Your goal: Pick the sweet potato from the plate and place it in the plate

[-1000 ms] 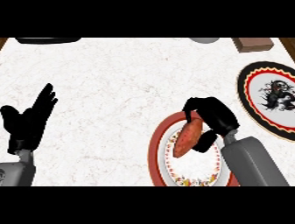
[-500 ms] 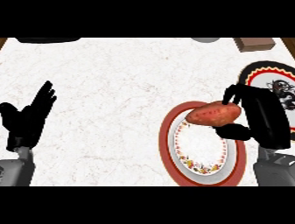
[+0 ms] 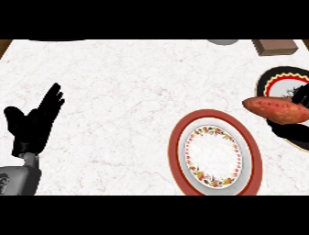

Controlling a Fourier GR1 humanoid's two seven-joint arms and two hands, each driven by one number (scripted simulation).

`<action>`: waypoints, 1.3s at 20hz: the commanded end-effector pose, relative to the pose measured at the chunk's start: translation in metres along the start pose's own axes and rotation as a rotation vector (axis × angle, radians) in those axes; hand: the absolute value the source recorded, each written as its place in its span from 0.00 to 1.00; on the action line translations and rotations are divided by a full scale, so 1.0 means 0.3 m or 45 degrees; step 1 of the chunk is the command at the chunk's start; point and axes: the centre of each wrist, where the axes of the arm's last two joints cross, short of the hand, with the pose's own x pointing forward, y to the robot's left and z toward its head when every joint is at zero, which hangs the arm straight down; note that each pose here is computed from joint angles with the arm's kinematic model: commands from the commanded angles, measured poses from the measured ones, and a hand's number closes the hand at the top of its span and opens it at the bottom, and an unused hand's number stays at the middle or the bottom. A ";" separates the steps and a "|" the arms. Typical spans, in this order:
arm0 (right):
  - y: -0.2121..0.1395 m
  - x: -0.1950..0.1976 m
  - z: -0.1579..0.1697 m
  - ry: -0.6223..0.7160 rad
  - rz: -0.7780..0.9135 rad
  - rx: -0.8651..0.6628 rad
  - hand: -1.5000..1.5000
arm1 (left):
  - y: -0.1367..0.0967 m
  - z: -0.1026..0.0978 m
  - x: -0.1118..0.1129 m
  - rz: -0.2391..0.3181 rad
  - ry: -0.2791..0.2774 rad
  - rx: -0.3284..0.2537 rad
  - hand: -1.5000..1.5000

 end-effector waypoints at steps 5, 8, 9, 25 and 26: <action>-0.122 -0.270 -0.101 0.136 0.015 -0.051 1.00 | -0.026 0.024 0.016 0.001 0.002 -0.027 0.50; -0.096 -0.311 -0.204 0.146 0.071 -0.027 1.00 | -0.034 -0.045 0.039 -0.013 -0.005 -0.013 0.50; -0.153 -0.404 -0.126 0.158 0.118 -0.014 1.00 | -0.013 -0.011 0.017 -0.014 0.000 -0.011 0.50; -0.101 -0.598 -0.212 0.034 -0.108 0.159 0.00 | -0.080 0.002 -0.010 -0.023 -0.014 -0.022 0.50; -0.103 -0.554 -0.243 -0.055 -0.179 0.137 0.00 | -0.066 -0.044 0.017 0.030 -0.010 -0.018 0.50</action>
